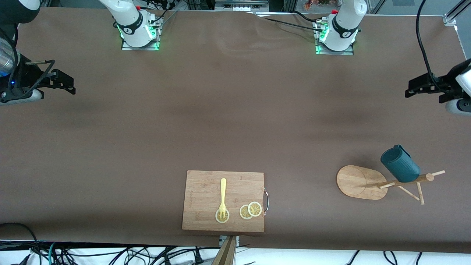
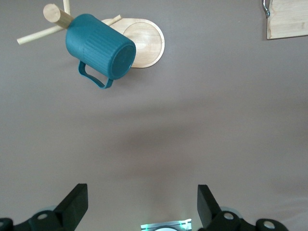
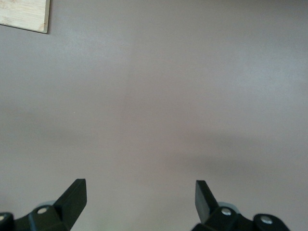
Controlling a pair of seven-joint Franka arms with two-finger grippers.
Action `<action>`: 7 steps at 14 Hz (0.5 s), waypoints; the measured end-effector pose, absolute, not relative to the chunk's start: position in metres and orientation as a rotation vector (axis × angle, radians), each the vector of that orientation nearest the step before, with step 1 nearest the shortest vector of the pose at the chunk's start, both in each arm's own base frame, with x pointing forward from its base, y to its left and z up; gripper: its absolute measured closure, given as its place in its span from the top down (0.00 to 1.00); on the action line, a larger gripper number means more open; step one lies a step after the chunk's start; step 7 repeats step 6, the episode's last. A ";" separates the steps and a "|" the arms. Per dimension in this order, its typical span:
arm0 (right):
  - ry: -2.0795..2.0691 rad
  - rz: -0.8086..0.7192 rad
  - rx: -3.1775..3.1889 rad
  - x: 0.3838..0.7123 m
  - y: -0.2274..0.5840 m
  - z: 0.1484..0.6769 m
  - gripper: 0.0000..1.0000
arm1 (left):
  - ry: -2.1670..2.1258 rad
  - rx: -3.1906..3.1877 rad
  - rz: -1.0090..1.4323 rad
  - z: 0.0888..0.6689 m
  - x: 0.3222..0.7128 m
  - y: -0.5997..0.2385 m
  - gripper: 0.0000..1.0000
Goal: Pass cup and hang on rack
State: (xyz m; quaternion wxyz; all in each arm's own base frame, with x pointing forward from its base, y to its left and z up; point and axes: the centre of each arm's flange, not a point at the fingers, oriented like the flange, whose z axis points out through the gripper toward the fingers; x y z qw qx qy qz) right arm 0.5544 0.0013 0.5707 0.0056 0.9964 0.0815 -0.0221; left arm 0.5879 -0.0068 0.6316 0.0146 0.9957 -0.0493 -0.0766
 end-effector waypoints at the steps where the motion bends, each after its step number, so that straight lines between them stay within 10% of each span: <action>1: 0.255 -0.069 3.119 0.554 0.001 0.571 1.00 | -0.121 3.102 -0.246 0.632 0.584 -0.009 1.00; 7: 0.255 -0.069 3.119 0.554 0.001 0.571 1.00 | -0.082 3.102 -0.289 0.622 0.582 -0.011 1.00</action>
